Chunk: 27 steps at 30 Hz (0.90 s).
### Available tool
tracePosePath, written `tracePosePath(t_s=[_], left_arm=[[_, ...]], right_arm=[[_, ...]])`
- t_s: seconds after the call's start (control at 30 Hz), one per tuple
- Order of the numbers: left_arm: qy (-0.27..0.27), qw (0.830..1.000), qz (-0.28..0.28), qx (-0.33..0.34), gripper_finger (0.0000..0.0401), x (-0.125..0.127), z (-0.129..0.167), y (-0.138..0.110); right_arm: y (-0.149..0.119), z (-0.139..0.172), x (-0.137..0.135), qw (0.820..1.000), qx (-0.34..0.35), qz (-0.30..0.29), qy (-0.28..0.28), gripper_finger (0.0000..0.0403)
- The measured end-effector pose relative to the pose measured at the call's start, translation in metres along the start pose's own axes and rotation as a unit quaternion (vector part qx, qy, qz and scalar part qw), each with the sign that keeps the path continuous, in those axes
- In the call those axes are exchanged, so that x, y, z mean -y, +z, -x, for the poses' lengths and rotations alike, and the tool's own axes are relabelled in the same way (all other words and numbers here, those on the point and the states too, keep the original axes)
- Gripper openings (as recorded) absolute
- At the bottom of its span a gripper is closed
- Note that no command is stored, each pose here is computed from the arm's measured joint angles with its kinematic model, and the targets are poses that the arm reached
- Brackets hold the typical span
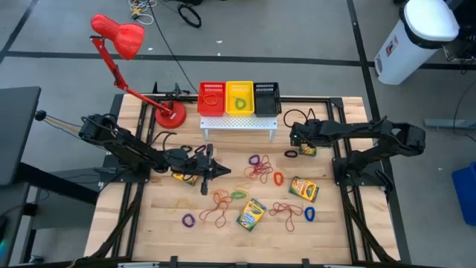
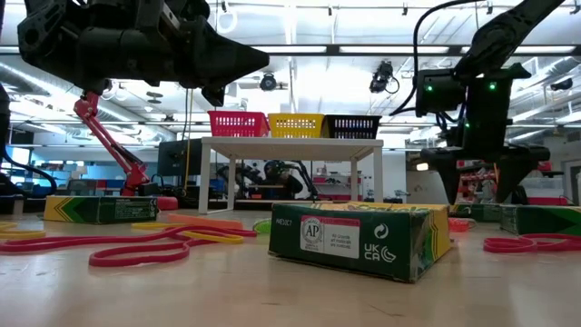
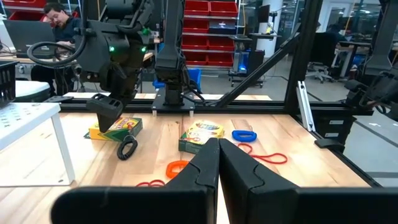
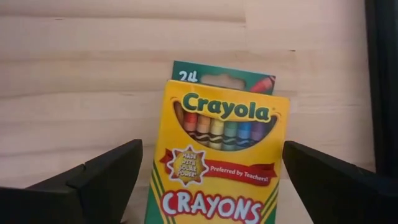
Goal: Pick & Place Office Desk Supplies
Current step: Put the yellow crayon box into the black bin on the shelf
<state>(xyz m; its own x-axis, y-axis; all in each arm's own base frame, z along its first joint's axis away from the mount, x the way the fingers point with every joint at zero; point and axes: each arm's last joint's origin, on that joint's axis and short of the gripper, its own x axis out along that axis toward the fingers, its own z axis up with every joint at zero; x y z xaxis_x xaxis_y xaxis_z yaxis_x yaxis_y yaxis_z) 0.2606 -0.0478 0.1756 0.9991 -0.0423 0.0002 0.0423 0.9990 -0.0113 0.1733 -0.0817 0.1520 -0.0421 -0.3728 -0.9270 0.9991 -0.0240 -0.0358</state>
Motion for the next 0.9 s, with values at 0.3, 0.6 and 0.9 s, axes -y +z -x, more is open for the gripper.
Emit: tracePosePath(t_s=[0.3,0.6,0.9], left_arm=[[0.0,1.0,0.005,0.0,0.0013,0.0,0.0,0.0],[0.0,1.0,0.007,0.0,0.0013,0.0,0.0,0.0],[0.0,1.0,0.01,0.0,0.0013,0.0,0.0,0.0]], right_arm=[[-0.006,-0.008,0.008,1.0,-0.005,-0.018,-0.018,0.0399],[-0.008,-0.01,0.007,1.0,-0.019,-0.013,-0.003,0.0399],[-0.01,-0.011,0.006,0.999,-0.044,0.006,0.012,0.038]])
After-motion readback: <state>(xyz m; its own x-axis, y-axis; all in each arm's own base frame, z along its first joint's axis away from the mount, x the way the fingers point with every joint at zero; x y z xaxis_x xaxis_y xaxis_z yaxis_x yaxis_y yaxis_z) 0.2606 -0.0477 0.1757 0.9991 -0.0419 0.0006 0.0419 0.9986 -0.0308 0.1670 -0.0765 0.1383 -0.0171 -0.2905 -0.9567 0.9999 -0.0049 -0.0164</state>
